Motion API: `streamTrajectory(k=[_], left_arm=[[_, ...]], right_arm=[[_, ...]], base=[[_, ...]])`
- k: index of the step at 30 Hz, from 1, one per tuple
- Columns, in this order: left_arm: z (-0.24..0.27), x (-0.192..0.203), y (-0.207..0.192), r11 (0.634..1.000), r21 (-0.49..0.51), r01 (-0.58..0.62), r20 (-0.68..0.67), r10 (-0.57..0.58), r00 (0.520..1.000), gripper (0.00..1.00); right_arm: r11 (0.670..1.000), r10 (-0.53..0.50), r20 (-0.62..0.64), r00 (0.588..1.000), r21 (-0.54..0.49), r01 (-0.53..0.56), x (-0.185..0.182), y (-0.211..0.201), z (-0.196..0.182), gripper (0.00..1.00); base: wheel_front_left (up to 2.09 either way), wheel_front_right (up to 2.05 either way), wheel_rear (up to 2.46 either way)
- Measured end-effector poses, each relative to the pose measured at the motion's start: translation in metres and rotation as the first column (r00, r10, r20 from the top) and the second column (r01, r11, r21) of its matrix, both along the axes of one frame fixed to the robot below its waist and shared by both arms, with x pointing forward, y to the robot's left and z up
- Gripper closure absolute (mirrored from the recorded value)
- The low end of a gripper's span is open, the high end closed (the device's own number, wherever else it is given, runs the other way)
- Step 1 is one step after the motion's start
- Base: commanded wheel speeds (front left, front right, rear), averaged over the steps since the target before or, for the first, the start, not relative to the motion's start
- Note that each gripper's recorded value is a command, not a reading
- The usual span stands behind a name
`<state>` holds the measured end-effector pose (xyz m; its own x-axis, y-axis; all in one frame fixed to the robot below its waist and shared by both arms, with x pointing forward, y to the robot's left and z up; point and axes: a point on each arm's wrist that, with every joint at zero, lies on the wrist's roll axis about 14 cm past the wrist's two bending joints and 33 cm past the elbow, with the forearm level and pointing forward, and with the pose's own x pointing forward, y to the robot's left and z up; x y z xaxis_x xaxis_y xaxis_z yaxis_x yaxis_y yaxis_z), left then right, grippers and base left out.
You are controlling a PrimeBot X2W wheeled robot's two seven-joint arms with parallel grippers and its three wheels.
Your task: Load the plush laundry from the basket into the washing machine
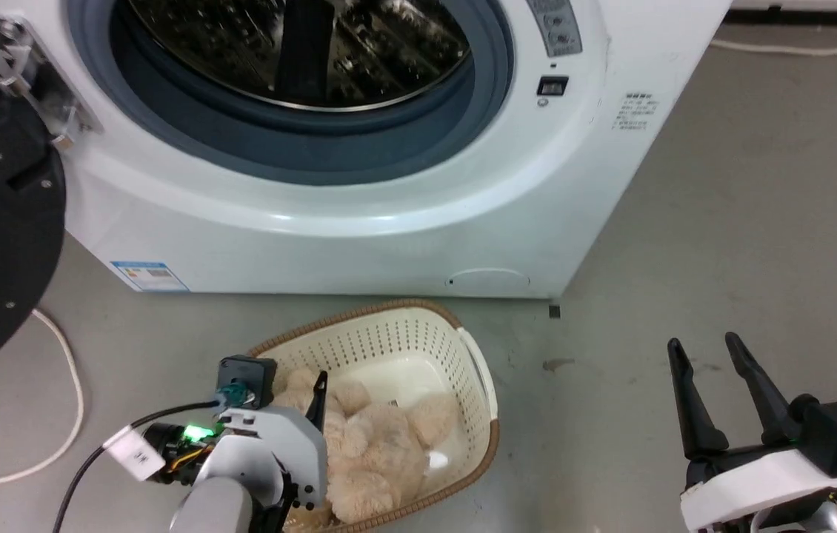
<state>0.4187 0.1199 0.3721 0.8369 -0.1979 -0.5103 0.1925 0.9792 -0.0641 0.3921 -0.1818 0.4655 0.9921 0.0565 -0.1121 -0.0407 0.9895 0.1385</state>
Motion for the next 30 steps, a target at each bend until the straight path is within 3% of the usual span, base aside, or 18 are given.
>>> streamTrajectory(k=[13, 24, 30], left_arm=[[-0.083, -0.003, -0.005, 0.990, 0.068, 0.125, -0.277, -0.101, 0.956, 0.00], [-0.145, -0.015, 0.004, 0.966, 0.122, 0.226, -0.471, -0.144, 0.870, 0.00], [-0.174, -0.019, 0.012, 0.933, 0.185, 0.308, -0.543, -0.165, 0.824, 0.00]], right_arm=[[0.998, -0.036, -0.072, 0.997, 0.045, 0.040, 0.014, -0.008, -0.036, 0.00], [0.994, -0.059, -0.112, 0.992, 0.084, 0.068, 0.027, -0.012, -0.063, 0.00], [0.990, -0.075, -0.149, 0.986, 0.104, 0.091, 0.029, -0.015, -0.081, 0.00]], base=[[0.00, 0.00, 0.00], [0.00, 0.00, 0.00], [0.00, 0.00, 0.00]])
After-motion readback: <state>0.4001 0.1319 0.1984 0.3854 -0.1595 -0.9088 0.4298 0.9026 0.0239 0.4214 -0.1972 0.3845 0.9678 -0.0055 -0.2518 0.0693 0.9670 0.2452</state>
